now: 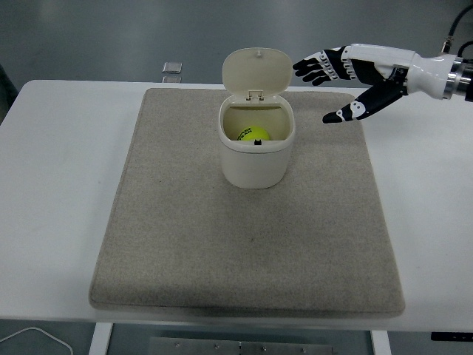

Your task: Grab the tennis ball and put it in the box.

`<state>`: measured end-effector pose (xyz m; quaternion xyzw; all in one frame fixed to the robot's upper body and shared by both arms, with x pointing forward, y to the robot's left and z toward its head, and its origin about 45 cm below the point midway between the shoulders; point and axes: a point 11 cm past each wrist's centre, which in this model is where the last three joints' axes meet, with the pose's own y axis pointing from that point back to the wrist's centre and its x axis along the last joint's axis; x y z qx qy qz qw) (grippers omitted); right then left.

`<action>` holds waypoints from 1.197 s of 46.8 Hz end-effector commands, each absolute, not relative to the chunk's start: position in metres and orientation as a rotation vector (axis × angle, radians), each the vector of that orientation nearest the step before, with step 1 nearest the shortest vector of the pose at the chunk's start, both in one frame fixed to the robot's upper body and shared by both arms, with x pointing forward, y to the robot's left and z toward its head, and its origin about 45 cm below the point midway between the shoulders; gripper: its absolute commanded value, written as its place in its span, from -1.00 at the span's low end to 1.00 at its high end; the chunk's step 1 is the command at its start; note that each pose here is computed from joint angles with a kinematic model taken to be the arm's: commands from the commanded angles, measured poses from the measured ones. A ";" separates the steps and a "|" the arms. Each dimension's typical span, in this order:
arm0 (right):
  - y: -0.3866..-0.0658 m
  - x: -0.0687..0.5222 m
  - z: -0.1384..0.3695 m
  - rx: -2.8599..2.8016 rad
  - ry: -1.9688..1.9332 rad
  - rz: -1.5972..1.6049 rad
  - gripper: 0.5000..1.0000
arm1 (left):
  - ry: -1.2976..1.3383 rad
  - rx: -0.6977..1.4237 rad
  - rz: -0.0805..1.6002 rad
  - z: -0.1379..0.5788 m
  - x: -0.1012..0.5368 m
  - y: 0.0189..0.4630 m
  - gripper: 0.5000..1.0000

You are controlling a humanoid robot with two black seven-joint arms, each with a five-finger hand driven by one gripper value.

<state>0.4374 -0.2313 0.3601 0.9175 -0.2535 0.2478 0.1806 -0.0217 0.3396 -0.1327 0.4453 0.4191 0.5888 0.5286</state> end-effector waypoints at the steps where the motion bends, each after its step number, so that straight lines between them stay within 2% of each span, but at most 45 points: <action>1: -0.245 0.439 0.355 2.612 -0.802 0.630 0.64 | 1.002 1.063 1.406 -0.133 -0.022 0.339 0.97; 13: -0.291 0.453 0.334 2.620 -1.142 0.403 0.71 | 1.001 1.062 1.406 -0.133 -0.021 0.339 0.97; 19: -0.301 0.455 0.327 2.601 -1.249 0.357 0.71 | 1.001 1.064 1.407 -0.133 -0.022 0.340 0.96; 46: -0.286 0.454 0.275 2.584 -1.481 0.238 0.71 | 1.001 1.064 1.407 -0.133 -0.022 0.340 0.97; 56: -0.301 0.457 0.268 2.586 -1.688 -0.065 0.72 | 1.001 1.064 1.407 -0.133 -0.022 0.340 0.97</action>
